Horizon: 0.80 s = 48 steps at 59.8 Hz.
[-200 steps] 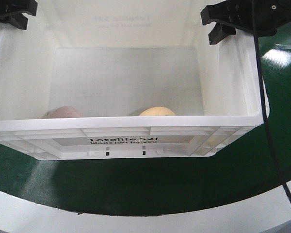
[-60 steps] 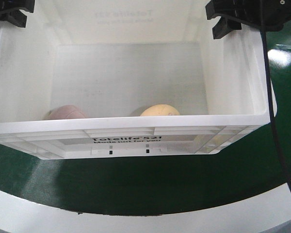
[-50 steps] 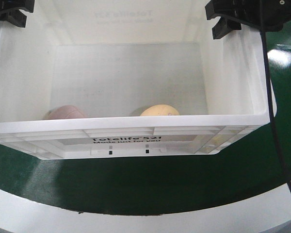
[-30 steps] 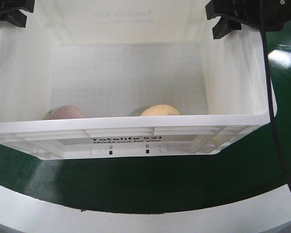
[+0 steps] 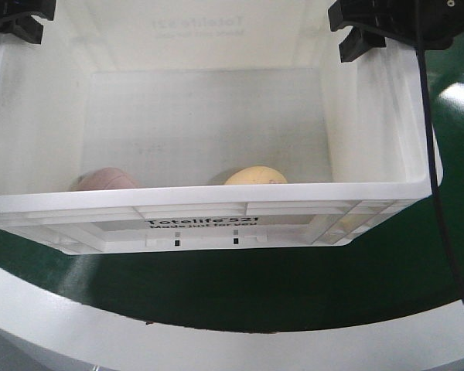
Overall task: Place moving items into box and shelve
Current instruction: 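Hold the tote with both grippers while the base drives away from the conveyor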
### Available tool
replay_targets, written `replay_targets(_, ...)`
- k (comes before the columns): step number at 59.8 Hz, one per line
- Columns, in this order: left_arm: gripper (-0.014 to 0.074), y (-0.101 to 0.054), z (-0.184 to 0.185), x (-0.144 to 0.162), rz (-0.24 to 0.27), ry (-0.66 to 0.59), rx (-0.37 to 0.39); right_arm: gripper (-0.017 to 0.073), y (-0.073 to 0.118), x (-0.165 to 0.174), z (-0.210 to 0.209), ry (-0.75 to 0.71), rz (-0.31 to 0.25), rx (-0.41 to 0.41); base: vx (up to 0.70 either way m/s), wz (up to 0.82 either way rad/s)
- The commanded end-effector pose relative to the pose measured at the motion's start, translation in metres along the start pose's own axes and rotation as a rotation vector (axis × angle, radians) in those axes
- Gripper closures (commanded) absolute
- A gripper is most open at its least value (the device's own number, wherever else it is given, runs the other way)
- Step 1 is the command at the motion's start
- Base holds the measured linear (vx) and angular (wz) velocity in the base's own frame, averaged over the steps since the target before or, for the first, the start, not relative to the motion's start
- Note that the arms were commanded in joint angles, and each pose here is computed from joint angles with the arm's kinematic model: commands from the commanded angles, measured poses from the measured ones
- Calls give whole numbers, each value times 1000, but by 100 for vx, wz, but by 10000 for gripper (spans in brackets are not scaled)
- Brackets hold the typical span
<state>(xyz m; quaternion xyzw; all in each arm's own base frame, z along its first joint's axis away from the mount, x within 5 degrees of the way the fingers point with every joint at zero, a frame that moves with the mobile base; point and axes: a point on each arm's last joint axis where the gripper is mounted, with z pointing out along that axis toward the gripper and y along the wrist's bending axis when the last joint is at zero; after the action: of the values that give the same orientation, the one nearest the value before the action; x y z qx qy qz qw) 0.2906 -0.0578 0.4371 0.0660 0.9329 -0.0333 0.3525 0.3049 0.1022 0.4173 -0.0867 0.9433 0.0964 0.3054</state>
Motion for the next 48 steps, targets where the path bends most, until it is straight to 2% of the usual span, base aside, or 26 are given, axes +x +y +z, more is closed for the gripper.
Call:
replay_targets(1,601,-1,-38,-12,8,-198,19,564,-2,-12,-33,-192,4,19,-2,13)
replay_targets(48,601,-1,-38,-12,8,-198,19,564,-3,-12,-33,-192,4,20,-6,32)
